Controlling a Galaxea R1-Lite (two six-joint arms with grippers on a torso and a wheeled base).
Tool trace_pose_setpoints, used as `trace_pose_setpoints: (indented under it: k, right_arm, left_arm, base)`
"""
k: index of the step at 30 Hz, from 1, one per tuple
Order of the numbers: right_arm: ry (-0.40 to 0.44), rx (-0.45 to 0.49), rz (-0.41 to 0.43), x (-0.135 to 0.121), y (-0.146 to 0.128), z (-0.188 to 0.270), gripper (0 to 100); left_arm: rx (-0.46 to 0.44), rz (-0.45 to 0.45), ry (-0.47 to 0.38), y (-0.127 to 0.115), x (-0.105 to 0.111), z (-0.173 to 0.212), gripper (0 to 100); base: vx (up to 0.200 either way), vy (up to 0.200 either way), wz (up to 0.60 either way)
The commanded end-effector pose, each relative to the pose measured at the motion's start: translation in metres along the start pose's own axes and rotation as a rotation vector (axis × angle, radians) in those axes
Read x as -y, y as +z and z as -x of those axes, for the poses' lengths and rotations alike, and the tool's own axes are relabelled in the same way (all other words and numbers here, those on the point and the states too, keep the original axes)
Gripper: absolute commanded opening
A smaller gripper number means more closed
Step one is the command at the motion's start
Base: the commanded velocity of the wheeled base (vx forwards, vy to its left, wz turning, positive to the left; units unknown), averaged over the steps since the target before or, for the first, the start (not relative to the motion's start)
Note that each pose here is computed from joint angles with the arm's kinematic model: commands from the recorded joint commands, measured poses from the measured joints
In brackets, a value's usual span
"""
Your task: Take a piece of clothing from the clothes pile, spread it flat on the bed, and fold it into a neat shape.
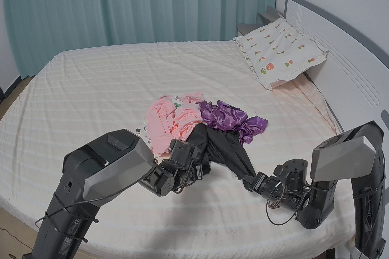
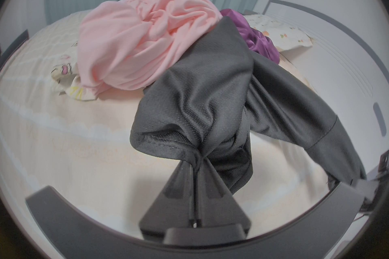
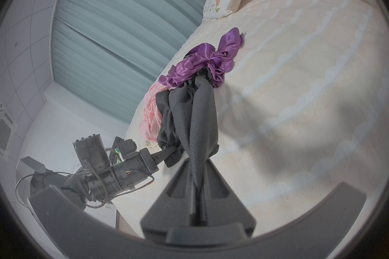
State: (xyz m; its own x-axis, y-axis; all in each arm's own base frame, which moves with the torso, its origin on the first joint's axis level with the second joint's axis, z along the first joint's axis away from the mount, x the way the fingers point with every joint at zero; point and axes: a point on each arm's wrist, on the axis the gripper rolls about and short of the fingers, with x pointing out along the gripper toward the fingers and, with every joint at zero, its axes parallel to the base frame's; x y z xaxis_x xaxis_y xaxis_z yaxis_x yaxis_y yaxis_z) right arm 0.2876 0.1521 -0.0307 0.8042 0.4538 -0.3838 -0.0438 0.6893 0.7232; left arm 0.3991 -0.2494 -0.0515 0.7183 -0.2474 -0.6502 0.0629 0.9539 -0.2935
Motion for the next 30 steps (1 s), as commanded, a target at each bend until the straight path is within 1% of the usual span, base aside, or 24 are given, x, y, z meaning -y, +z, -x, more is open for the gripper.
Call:
trace_pose_setpoints:
  k: [1, 3, 5, 9, 10, 11, 12, 13, 15, 16, 17, 18, 19, 21, 22, 24, 25, 26, 27, 30]
  right_arm:
    - [0.038, 0.033, 0.0, -0.01, 0.008, 0.002, 0]
    - [0.061, 0.056, 0.006, -0.018, 0.014, 0.006, 0]
    - [0.106, 0.103, 0.011, -0.034, 0.026, 0.015, 0]
    - [0.231, 0.243, 0.027, -0.067, 0.068, 0.044, 0]
    - [0.253, 0.262, 0.029, -0.073, 0.074, 0.049, 0]
    - [0.298, 0.296, 0.035, -0.083, 0.085, 0.057, 0]
    - [0.335, 0.326, 0.045, -0.092, 0.094, 0.062, 0]
    - [0.355, 0.347, 0.054, -0.097, 0.099, 0.066, 0]
    - [0.401, 0.432, 0.105, -0.114, 0.125, 0.08, 0]
    - [0.401, 0.432, 0.105, -0.114, 0.125, 0.08, 0]
    - [0.438, 0.447, 0.13, -0.13, 0.138, 0.092, 0]
    - [0.454, 0.448, 0.134, -0.137, 0.142, 0.099, 0]
    - [0.454, 0.448, 0.134, -0.137, 0.142, 0.099, 0]
    - [0.516, 0.451, 0.152, -0.158, 0.153, 0.119, 0]
    - [0.536, 0.466, 0.155, -0.165, 0.158, 0.125, 0]
    - [0.547, 0.474, 0.157, -0.169, 0.16, 0.128, 0]
    - [0.577, 0.497, 0.161, -0.177, 0.166, 0.138, 0]
    - [0.577, 0.497, 0.161, -0.177, 0.166, 0.138, 0]
    - [0.586, 0.499, 0.163, -0.179, 0.166, 0.141, 0]
    - [0.579, 0.461, 0.16, -0.178, 0.157, 0.14, 0]
  left_arm:
    - [0.072, 0.109, -0.036, 0.037, 0.007, 0.049, 0]
    - [0.095, 0.128, -0.058, 0.049, 0.009, 0.076, 0]
    - [0.127, 0.136, -0.074, 0.058, 0.009, 0.101, 0]
    - [0.226, 0.199, -0.14, 0.082, 0.01, 0.155, 0]
    - [0.242, 0.211, -0.153, 0.086, 0.01, 0.164, 0]
    - [0.281, 0.225, -0.182, 0.094, 0.01, 0.184, 0]
    - [0.307, 0.231, -0.198, 0.099, 0.01, 0.197, 0]
    - [0.322, 0.235, -0.205, 0.102, 0.009, 0.204, 0]
    - [0.4, 0.256, -0.242, 0.119, 0.007, 0.237, 0]
    - [0.4, 0.256, -0.242, 0.119, 0.007, 0.237, 0]
    - [0.454, 0.268, -0.276, 0.13, 0.006, 0.262, 0]
    - [0.48, 0.274, -0.29, 0.134, 0.006, 0.273, 0]
    - [0.48, 0.274, -0.29, 0.134, 0.006, 0.273, 0]
    - [0.543, 0.283, -0.337, 0.141, 0.004, 0.307, 0]
    - [0.561, 0.286, -0.349, 0.142, 0.004, 0.317, 0]
    - [0.569, 0.288, -0.355, 0.143, 0.003, 0.322, 0]
    - [0.593, 0.293, -0.369, 0.144, 0.001, 0.336, 0]
    - [0.593, 0.293, -0.369, 0.144, 0.001, 0.336, 0]
    - [0.595, 0.294, -0.358, 0.138, -0.003, 0.341, 0]
    - [0.578, 0.293, -0.335, 0.128, -0.01, 0.343, 0]
  base:
    - [0.0, 0.0, 0.0]
    - [0.0, 0.0, 0.0]
    - [0.0, 0.0, 0.0]
    - [0.0, 0.0, 0.0]
    - [0.0, 0.0, 0.0]
    - [0.0, 0.0, 0.0]
    - [0.0, 0.0, 0.0]
    - [0.0, 0.0, 0.0]
    - [0.0, 0.0, 0.0]
    - [0.0, 0.0, 0.0]
    - [0.0, 0.0, 0.0]
    - [0.0, 0.0, 0.0]
    - [0.0, 0.0, 0.0]
    - [0.0, 0.0, 0.0]
    - [0.0, 0.0, 0.0]
    - [0.0, 0.0, 0.0]
    - [0.0, 0.0, 0.0]
    - [0.0, 0.0, 0.0]
    - [0.0, 0.0, 0.0]
    - [0.0, 0.0, 0.0]
